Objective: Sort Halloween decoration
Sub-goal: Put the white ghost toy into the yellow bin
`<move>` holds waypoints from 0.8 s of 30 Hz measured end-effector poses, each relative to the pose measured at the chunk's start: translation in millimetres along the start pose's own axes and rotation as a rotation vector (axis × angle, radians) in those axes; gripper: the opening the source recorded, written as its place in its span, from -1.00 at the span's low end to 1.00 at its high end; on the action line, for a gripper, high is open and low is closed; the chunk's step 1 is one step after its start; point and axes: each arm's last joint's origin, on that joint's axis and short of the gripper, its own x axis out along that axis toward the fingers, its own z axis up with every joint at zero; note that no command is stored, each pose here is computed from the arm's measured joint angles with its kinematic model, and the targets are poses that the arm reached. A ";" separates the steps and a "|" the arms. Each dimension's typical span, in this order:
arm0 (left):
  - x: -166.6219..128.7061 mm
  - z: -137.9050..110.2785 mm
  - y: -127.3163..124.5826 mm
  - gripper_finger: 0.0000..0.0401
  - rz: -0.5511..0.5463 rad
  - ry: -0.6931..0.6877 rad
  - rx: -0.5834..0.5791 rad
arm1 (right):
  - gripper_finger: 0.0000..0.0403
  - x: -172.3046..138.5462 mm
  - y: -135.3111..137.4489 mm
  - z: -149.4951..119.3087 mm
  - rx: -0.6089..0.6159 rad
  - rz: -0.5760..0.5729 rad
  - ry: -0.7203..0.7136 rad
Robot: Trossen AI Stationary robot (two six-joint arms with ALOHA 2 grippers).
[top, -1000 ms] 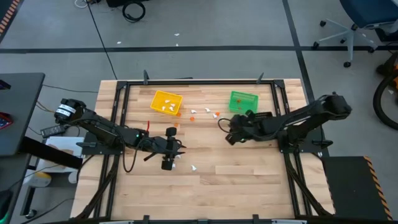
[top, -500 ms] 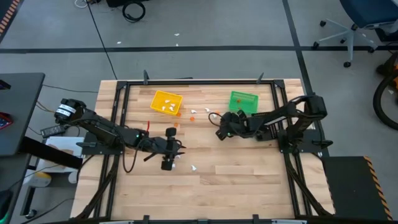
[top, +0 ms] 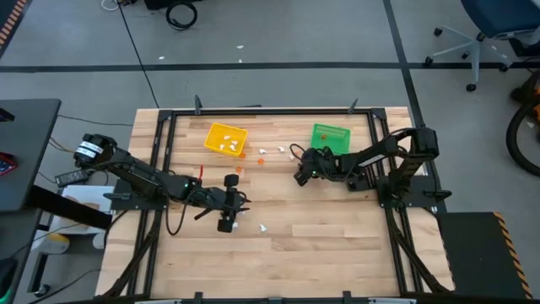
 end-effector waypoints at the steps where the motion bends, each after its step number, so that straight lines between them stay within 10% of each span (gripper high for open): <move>1: 0.0 0.0 0.0 -0.59 0.000 0.000 0.003 | -0.14 0.0 -0.4 -1.0 -0.004 0.006 0.000; 24: -27.8 -1.8 3.6 -0.59 0.107 0.064 -0.054 | -0.90 -5.2 11.1 -5.3 -0.225 0.168 0.009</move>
